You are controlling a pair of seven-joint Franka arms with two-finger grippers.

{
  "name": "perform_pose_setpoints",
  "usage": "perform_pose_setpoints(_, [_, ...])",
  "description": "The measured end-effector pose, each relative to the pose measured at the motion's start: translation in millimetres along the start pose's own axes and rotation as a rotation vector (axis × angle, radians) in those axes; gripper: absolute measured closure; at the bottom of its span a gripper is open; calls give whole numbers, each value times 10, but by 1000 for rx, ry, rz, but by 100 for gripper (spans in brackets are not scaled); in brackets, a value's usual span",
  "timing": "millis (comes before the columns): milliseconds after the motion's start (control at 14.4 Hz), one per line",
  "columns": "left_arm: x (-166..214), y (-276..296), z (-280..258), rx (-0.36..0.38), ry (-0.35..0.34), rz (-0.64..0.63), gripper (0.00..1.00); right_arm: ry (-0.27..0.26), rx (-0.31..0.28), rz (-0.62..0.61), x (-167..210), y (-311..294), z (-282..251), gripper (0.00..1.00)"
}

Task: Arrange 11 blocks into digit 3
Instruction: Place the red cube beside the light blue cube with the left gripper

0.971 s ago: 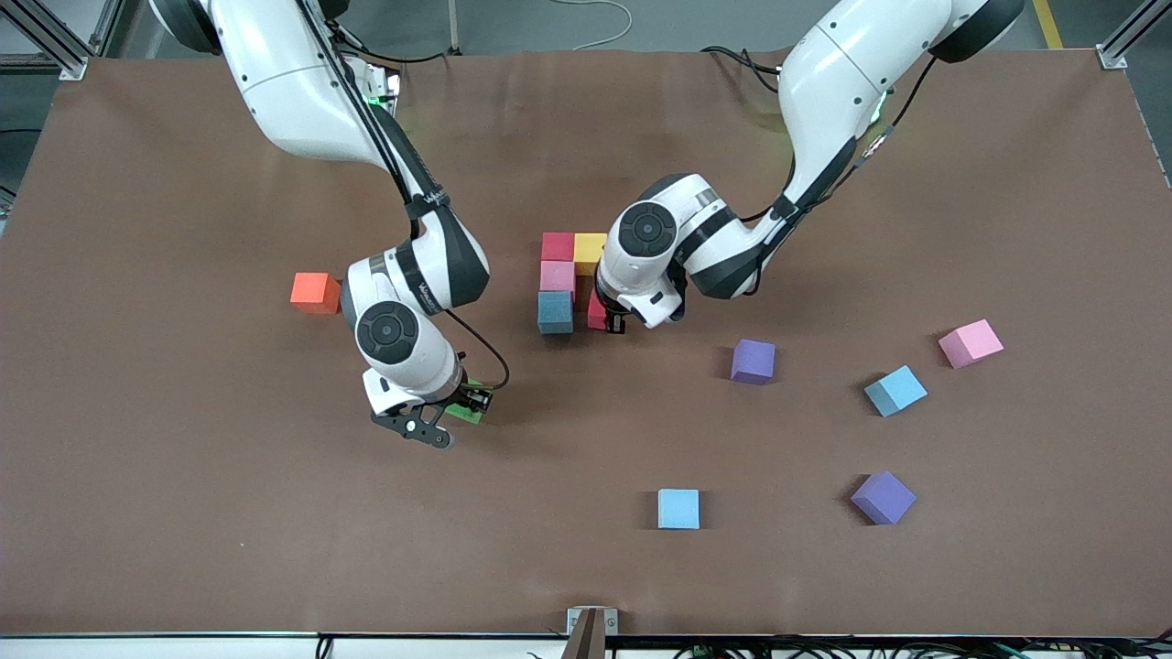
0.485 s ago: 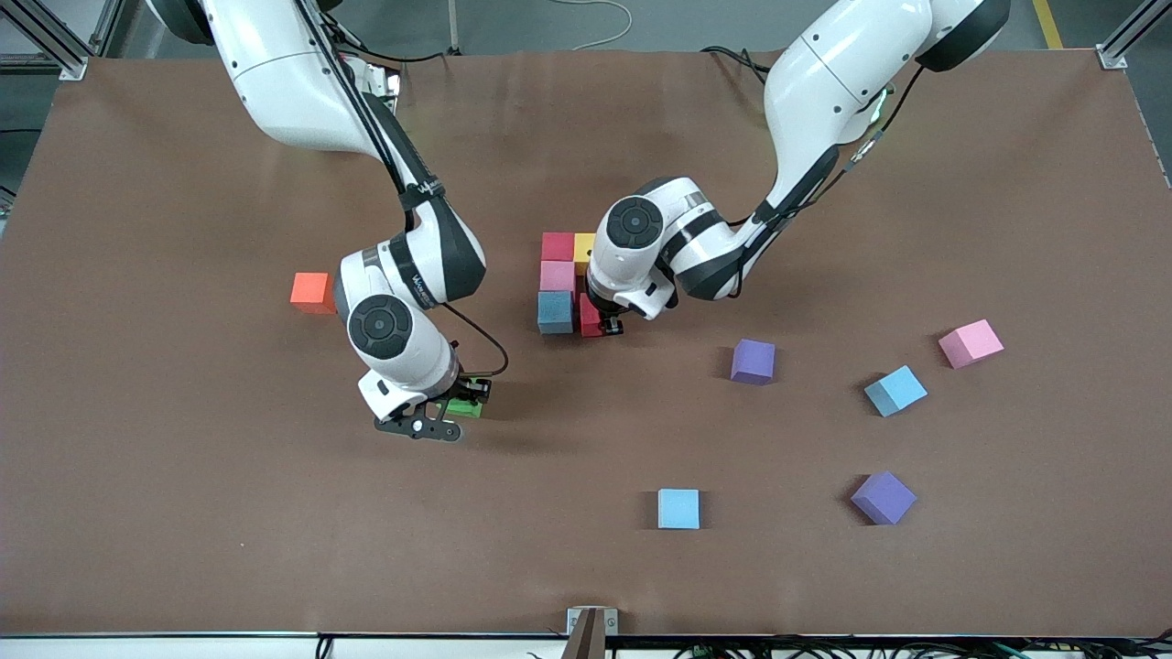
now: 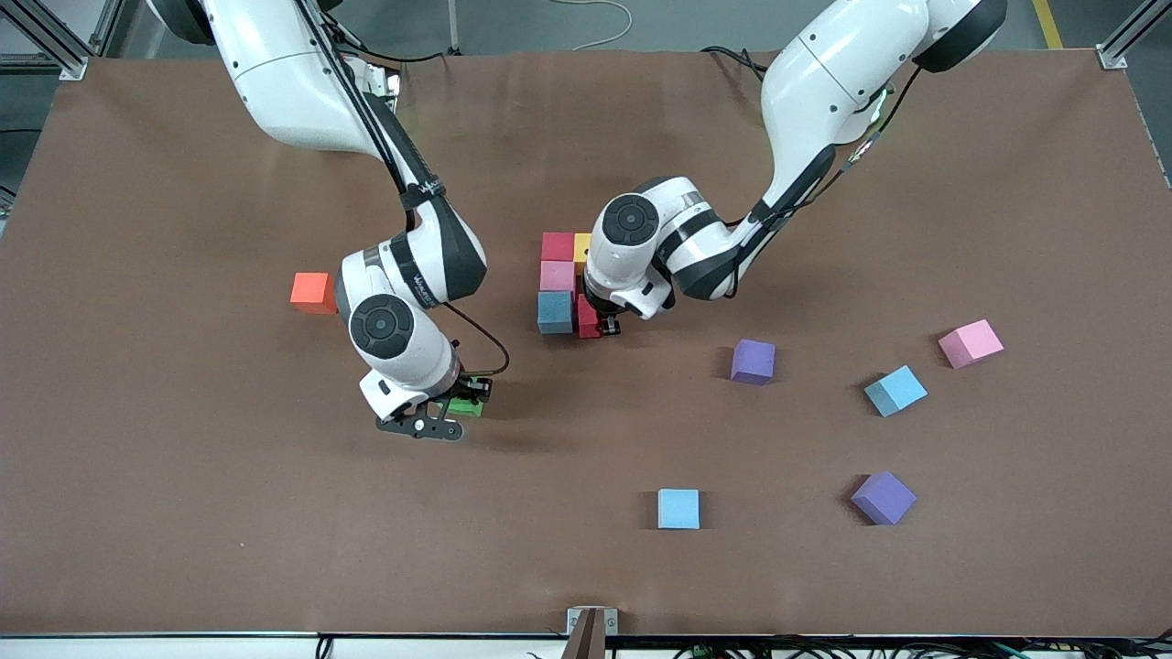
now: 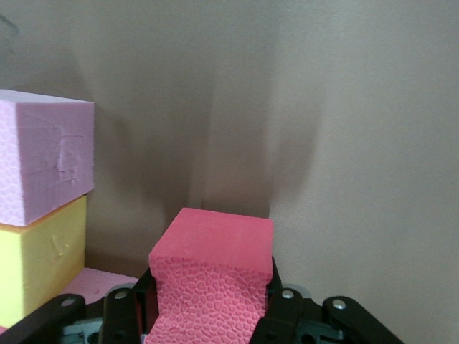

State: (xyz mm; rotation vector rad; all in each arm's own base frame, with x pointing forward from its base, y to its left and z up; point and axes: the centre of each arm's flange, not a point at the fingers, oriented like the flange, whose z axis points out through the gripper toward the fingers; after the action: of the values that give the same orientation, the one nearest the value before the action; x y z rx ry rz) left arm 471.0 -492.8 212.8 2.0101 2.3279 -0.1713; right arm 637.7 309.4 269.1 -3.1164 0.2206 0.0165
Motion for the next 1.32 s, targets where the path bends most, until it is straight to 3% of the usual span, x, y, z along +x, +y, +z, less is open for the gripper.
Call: perform_pose_setpoints(1318, [-104,-56,99,15,15,14,44,8,-10,-24,-5,8,22,47])
